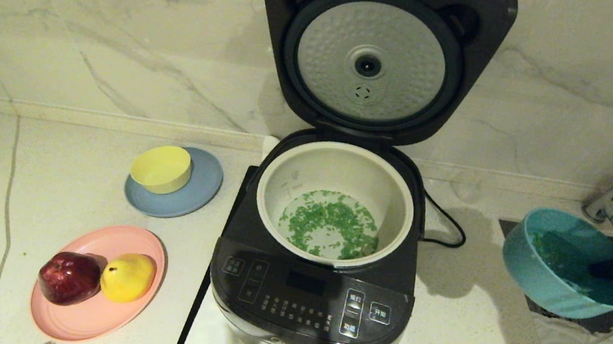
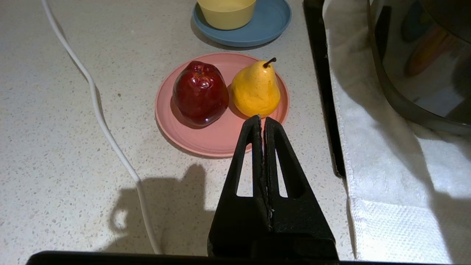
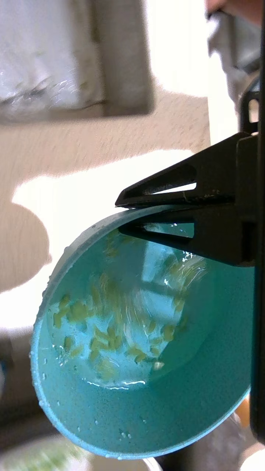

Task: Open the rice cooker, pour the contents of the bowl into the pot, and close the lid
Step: Pour the water from the bowl into the rice cooker

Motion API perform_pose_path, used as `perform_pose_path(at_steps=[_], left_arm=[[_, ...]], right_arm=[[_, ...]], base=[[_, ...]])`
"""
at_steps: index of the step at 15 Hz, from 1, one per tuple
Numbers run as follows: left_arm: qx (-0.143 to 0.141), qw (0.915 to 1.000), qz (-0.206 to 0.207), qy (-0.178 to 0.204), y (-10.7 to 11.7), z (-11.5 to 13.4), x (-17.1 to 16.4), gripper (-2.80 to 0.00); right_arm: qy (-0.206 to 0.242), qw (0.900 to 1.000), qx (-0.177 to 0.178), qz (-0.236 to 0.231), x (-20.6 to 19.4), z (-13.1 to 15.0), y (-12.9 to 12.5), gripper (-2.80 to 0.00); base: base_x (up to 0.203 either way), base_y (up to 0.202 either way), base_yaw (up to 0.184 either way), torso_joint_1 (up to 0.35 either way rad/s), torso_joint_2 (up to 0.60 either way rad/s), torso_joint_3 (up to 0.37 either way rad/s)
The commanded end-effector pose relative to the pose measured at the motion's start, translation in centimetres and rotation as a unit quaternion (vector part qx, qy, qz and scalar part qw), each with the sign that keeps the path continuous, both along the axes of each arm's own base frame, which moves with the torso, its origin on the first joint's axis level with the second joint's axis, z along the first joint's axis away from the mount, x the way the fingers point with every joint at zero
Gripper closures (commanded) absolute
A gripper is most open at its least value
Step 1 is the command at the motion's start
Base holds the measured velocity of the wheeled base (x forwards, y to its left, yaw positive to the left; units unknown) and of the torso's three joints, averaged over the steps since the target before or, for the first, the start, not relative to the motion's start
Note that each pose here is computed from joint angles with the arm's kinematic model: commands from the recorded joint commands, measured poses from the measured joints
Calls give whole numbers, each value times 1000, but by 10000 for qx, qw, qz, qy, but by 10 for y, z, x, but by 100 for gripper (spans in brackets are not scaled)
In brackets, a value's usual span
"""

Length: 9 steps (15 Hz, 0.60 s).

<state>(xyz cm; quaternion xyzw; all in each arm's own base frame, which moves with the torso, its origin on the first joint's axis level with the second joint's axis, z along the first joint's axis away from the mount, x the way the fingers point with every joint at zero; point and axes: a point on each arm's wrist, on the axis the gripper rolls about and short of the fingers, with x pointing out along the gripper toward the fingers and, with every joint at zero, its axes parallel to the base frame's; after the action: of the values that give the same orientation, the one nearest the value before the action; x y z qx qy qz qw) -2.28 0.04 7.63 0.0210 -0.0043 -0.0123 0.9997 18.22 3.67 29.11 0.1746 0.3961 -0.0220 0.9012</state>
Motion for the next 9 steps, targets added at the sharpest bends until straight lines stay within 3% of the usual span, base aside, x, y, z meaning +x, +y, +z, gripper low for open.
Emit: perform_pose_path(at_steps=[1, 7, 9], left_arm=[[5, 10000, 1, 40, 0, -3, 1, 0], [5, 10000, 1, 40, 0, -3, 1, 0], [-2, 10000, 1, 40, 0, -3, 1, 0]], right_arm=[[-172, 9991, -169, 349, 6, 9, 29, 0], [-572, 9906, -630, 1068, 17, 16, 106, 0], [-783, 9877, -584, 1219, 23, 22, 126, 0]], base=[[0, 0, 0, 0, 0, 0], [0, 0, 0, 0, 0, 0], [0, 0, 0, 0, 0, 0]])
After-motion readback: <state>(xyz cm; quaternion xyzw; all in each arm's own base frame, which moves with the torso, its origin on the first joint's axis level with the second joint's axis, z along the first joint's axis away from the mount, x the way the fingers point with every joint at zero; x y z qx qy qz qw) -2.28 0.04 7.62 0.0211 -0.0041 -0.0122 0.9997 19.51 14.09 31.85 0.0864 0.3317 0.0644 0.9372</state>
